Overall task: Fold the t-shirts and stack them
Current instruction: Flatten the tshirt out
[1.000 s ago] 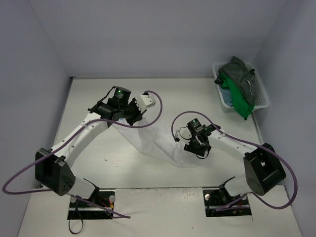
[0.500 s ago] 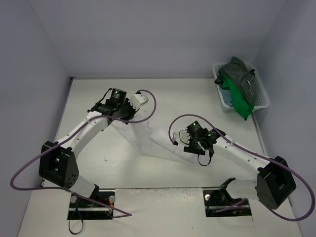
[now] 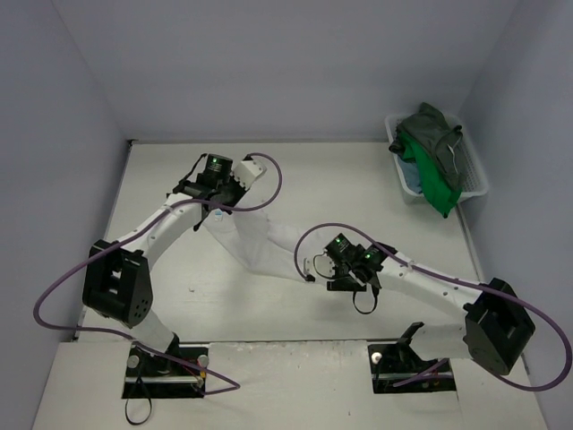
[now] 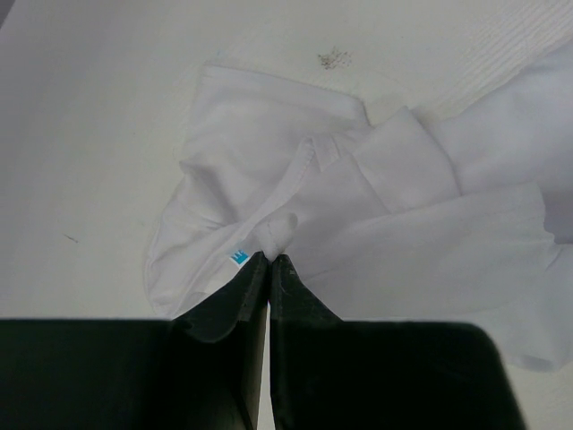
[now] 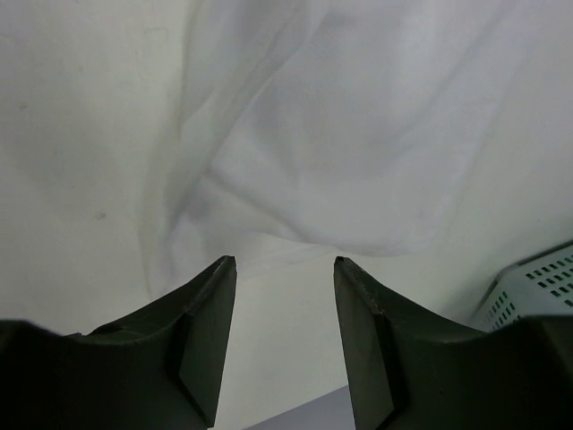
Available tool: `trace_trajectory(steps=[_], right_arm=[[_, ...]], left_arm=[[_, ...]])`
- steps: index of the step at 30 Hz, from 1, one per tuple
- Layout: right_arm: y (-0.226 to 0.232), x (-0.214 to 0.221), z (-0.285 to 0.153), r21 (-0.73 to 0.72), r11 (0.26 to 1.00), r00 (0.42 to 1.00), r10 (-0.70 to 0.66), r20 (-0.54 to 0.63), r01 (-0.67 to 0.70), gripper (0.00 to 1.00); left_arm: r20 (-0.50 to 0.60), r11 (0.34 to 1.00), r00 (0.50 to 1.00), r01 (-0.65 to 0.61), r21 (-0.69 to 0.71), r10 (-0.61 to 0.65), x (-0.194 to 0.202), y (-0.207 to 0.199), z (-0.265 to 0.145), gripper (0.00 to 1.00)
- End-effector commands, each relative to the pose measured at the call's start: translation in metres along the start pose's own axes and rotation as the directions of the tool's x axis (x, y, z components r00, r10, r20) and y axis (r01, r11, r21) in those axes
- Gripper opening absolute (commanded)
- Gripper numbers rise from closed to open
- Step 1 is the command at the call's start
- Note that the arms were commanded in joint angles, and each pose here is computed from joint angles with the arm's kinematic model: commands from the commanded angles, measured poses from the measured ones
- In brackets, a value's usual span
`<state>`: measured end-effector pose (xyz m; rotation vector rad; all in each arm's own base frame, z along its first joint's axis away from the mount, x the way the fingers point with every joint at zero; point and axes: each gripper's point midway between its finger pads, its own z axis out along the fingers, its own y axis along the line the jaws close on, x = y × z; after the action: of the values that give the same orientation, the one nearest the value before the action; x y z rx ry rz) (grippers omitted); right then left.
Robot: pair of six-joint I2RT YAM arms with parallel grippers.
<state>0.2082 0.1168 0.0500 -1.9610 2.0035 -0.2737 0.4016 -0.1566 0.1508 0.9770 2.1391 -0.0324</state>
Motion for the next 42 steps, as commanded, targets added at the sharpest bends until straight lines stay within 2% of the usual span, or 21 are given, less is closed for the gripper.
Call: trace_trajectory(steps=[1,9,24,31,42], right_arm=[[0.009,0.001,0.001,-0.016,1.000,0.999,-0.025,-0.037,0.025,0.45],[0.035,-0.019,0.005,-0.058,0.994,0.995,-0.095,-0.035,0.092,0.45],[0.066,-0.033,0.018,-0.162,0.982,0.993,-0.108,-0.041,0.100,0.41],[0.064,-0.032,0.022,-0.153,0.984,0.993,-0.104,-0.062,0.093,0.40],[0.033,-0.029,0.026,-0.090,0.996,0.997,-0.027,-0.075,0.021,0.41]], left_arm=[[0.093,0.994,0.995,0.028,-0.108,-0.018,-0.035,0.035,-0.010,0.00],[0.063,0.991,0.998,0.037,-0.131,-0.029,-0.032,0.047,0.004,0.00],[0.080,0.991,0.995,0.063,-0.119,-0.054,-0.027,0.057,-0.001,0.00],[0.078,0.993,0.995,0.063,-0.098,-0.055,-0.020,0.052,-0.005,0.00],[0.092,0.994,0.994,0.065,-0.086,-0.057,-0.019,0.049,-0.013,0.00]])
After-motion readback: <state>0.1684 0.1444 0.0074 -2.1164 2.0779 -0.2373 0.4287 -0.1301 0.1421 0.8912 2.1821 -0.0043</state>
